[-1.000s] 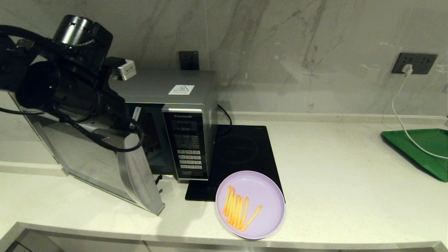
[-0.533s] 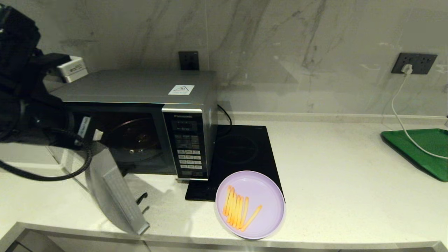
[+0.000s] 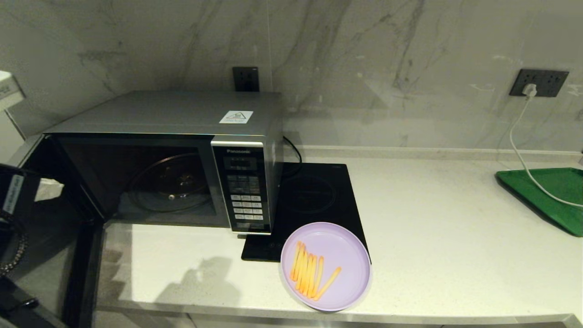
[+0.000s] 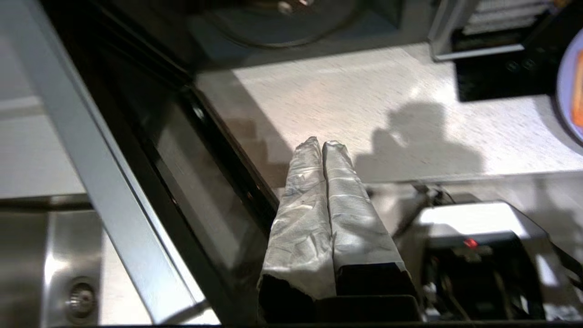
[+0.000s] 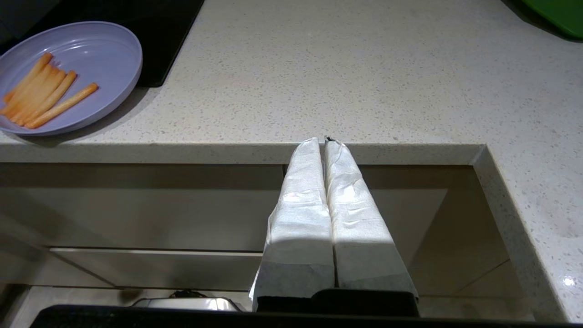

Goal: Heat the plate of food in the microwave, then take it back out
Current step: Open the microwave oven, then put the plate in the microwave oven

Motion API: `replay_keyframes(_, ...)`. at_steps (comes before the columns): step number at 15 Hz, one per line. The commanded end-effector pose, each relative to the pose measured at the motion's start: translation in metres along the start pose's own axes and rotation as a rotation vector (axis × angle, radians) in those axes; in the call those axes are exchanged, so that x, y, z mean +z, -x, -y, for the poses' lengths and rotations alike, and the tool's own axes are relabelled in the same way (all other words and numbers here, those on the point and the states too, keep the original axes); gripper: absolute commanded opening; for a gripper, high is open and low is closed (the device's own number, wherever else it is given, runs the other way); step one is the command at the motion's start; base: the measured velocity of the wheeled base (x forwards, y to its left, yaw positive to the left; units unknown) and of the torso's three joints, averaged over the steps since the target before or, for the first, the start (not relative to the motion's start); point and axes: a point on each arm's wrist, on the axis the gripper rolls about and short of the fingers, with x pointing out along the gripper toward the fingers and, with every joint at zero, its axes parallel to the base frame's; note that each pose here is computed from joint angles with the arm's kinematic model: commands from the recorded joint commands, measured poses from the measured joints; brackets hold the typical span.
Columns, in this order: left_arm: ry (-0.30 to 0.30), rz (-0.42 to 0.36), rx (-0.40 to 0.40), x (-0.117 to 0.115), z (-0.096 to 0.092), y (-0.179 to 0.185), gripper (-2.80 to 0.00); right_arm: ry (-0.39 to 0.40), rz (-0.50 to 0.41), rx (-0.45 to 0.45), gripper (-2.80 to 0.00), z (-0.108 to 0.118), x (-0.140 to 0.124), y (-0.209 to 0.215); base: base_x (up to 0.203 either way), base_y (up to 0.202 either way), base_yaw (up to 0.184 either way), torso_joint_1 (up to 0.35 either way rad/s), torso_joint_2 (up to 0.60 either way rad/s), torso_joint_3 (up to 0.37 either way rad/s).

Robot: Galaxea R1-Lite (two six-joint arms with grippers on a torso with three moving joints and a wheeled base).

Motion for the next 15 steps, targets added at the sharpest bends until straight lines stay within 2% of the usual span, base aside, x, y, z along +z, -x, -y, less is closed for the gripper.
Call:
replay_keyframes(1, 0.007, 0.025, 0.014, -0.002, -0.005, 0.009, -2.8, 0.0, -0.001, -0.001, -2.8, 0.0, 0.0, 0.0, 0.0, 0.0, 0.0, 0.0, 0.0, 0.0)
replay_keyframes(3, 0.004, 0.025, -0.006, -0.001, -0.003, 0.008, -2.8, 0.0, -0.001, -0.001, -2.8, 0.0, 0.0, 0.0, 0.0, 0.0, 0.0, 0.0, 0.0, 0.0)
replay_keyframes(6, -0.021, 0.015, -0.157, -0.001, 0.007, 0.002, -2.8, 0.0, -0.001, 0.0, -2.8, 0.0, 0.0, 0.0, 0.0, 0.0, 0.0, 0.0, 0.0, 0.0)
replay_keyframes(8, -0.03, -0.093, -0.189, -0.006, 0.018, -0.026, -2.8, 0.0, -0.001, 0.0, -2.8, 0.0, 0.0, 0.0, 0.0, 0.0, 0.0, 0.0, 0.0, 0.0)
replay_keyframes(9, -0.013, -0.136, -0.226, -0.009, 0.027, -0.038, -2.8, 0.001, -0.001, 0.0, -2.8, 0.0, 0.0, 0.0, 0.0, 0.0, 0.0, 0.0, 0.0, 0.0)
replay_keyframes(11, 0.048, -0.208, -0.334, -0.011, 0.061, -0.06, -2.8, 0.0, -0.001, -0.001, -2.8, 0.0, 0.0, 0.0, 0.0, 0.0, 0.0, 0.0, 0.0, 0.0)
replay_keyframes(13, 0.096, -0.321, -0.381, -0.013, 0.101, -0.088, -2.8, 0.0, -0.001, 0.0, -2.8, 0.0, 0.0, 0.0, 0.0, 0.0, 0.0, 0.0, 0.0, 0.0)
replay_keyframes(15, 0.119, -0.429, -0.404, -0.019, 0.144, -0.11, -2.8, 0.0, -0.001, -0.001, -2.8, 0.0, 0.0, 0.0, 0.0, 0.0, 0.0, 0.0, 0.0, 0.0)
